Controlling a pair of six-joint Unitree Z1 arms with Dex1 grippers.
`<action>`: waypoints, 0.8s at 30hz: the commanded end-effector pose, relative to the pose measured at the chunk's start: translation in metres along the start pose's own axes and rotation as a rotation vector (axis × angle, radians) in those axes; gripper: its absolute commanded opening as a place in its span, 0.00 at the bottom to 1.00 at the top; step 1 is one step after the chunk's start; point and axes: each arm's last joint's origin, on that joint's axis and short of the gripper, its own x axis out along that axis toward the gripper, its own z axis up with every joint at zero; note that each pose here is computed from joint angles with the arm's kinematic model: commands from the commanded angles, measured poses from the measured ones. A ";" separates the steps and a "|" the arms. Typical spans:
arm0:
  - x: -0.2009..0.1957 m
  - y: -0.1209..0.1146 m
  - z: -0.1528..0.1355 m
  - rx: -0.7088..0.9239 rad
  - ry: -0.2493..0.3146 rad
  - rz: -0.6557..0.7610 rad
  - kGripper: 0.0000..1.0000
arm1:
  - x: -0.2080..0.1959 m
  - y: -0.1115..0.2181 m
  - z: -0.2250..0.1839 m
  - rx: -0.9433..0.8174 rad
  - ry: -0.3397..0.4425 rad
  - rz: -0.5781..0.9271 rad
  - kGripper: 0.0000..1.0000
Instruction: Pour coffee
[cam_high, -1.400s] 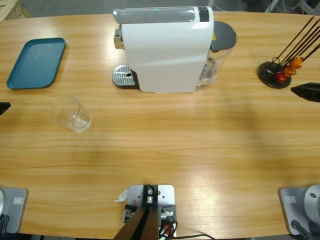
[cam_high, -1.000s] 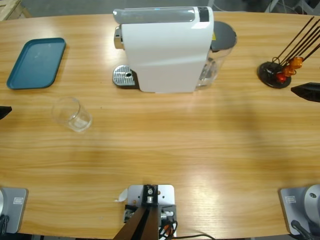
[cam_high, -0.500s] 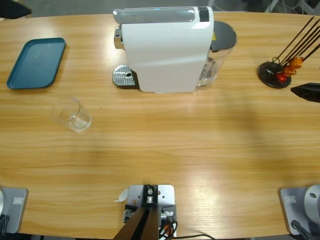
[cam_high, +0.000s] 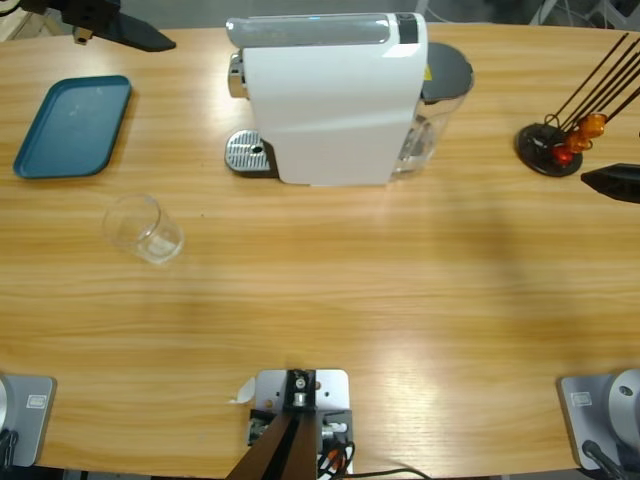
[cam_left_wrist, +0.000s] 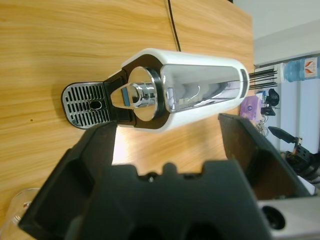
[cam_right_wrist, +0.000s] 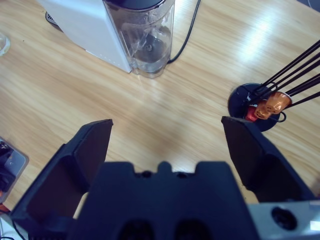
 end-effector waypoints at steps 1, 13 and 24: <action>0.044 0.002 0.012 -0.080 0.065 0.018 0.81 | 0.006 0.001 -0.006 0.009 0.026 0.012 1.00; 0.066 -0.001 0.017 -0.042 0.097 -0.007 0.40 | 0.012 0.000 -0.006 0.022 0.023 0.012 1.00; 0.059 -0.004 0.017 -0.011 0.086 -0.020 0.08 | 0.012 0.000 -0.006 0.022 0.023 0.012 1.00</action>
